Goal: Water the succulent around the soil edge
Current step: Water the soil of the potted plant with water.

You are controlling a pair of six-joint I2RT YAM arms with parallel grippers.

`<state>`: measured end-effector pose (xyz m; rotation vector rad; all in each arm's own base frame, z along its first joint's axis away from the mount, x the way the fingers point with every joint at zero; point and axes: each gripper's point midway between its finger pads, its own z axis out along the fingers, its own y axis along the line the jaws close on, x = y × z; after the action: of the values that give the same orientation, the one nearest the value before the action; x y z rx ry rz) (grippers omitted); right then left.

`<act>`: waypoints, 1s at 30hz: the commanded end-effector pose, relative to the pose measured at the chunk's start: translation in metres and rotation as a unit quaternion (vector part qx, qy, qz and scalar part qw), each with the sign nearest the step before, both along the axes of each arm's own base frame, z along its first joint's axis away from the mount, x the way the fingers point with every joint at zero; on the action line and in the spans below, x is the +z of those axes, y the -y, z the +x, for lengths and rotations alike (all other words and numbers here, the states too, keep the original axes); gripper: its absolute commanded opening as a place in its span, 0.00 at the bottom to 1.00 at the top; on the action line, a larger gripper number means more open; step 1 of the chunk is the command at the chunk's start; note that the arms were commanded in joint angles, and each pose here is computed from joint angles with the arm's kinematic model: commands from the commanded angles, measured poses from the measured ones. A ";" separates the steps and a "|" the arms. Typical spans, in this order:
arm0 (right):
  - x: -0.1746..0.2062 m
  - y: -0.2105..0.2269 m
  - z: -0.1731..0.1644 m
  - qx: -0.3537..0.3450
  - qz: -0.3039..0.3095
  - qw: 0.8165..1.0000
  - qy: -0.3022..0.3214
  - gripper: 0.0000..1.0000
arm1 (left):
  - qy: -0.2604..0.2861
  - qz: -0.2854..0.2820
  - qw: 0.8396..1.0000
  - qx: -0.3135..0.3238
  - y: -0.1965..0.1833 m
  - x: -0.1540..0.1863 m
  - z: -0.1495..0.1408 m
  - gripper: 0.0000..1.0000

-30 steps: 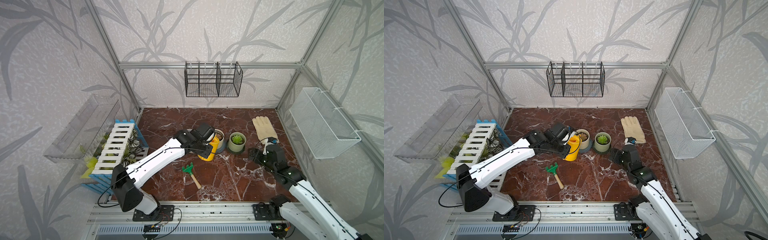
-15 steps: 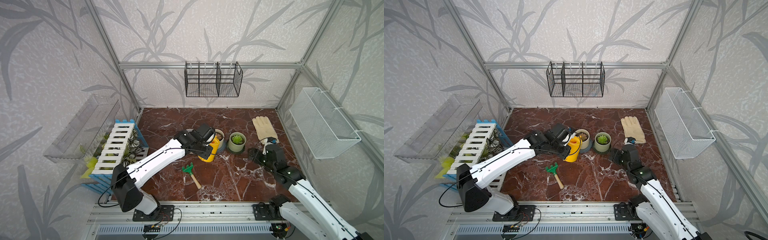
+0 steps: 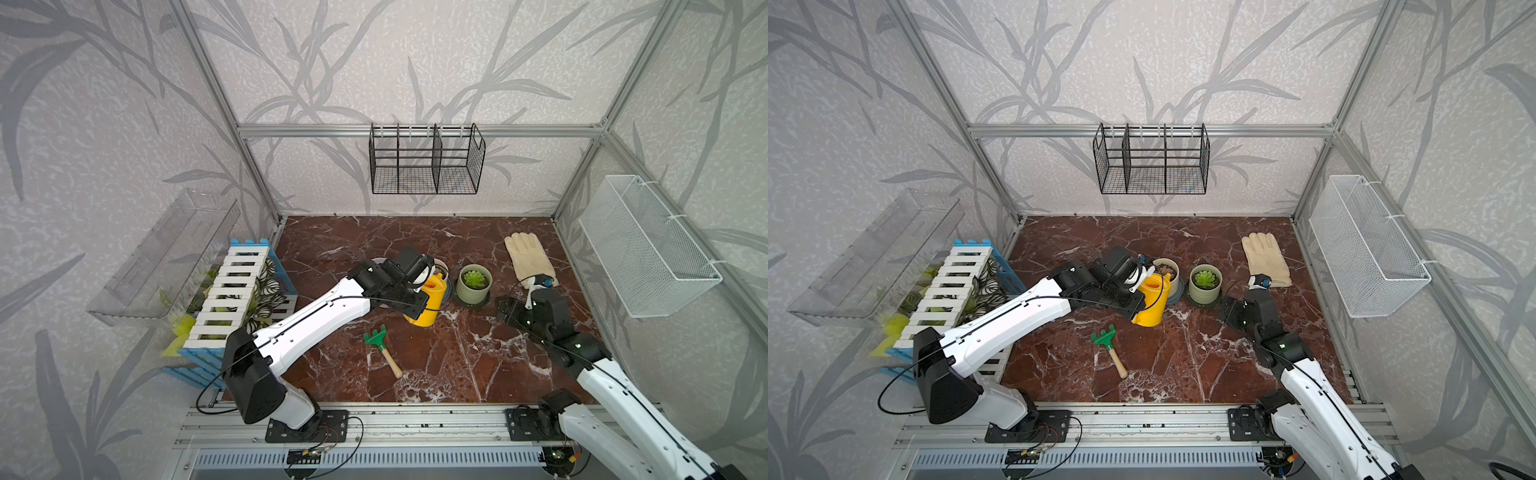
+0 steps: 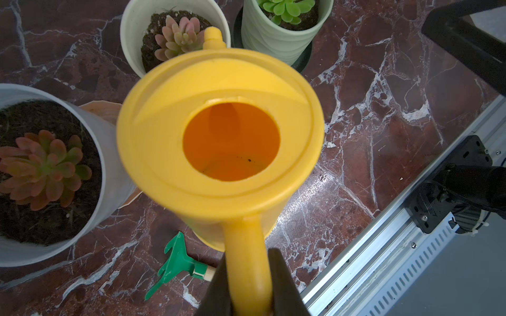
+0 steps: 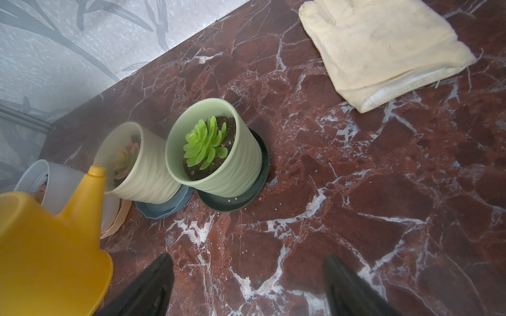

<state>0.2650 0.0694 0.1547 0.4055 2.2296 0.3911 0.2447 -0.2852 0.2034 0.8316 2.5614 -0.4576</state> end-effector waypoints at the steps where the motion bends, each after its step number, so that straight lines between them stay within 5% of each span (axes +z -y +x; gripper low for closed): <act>1: -0.001 0.002 0.002 -0.005 -0.001 1.000 0.004 0.87 | 0.006 -0.025 1.000 -0.013 0.011 0.008 0.001 0.00; 12: 0.000 0.003 0.001 -0.007 -0.001 1.000 0.007 0.87 | 0.035 -0.011 0.999 0.006 -0.007 0.007 0.001 0.00; 20: 0.001 0.002 0.001 -0.005 0.001 1.000 0.007 0.87 | 0.099 -0.066 0.992 0.041 -0.023 0.033 0.000 0.00; 30: 0.001 -0.002 0.003 0.002 0.006 1.000 0.006 0.87 | 0.058 -0.010 0.994 0.093 -0.077 0.014 -0.029 0.00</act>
<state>0.2652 0.0701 0.1551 0.4036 2.2286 0.3958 0.2208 -0.2284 0.2217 0.6550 2.4435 -0.4291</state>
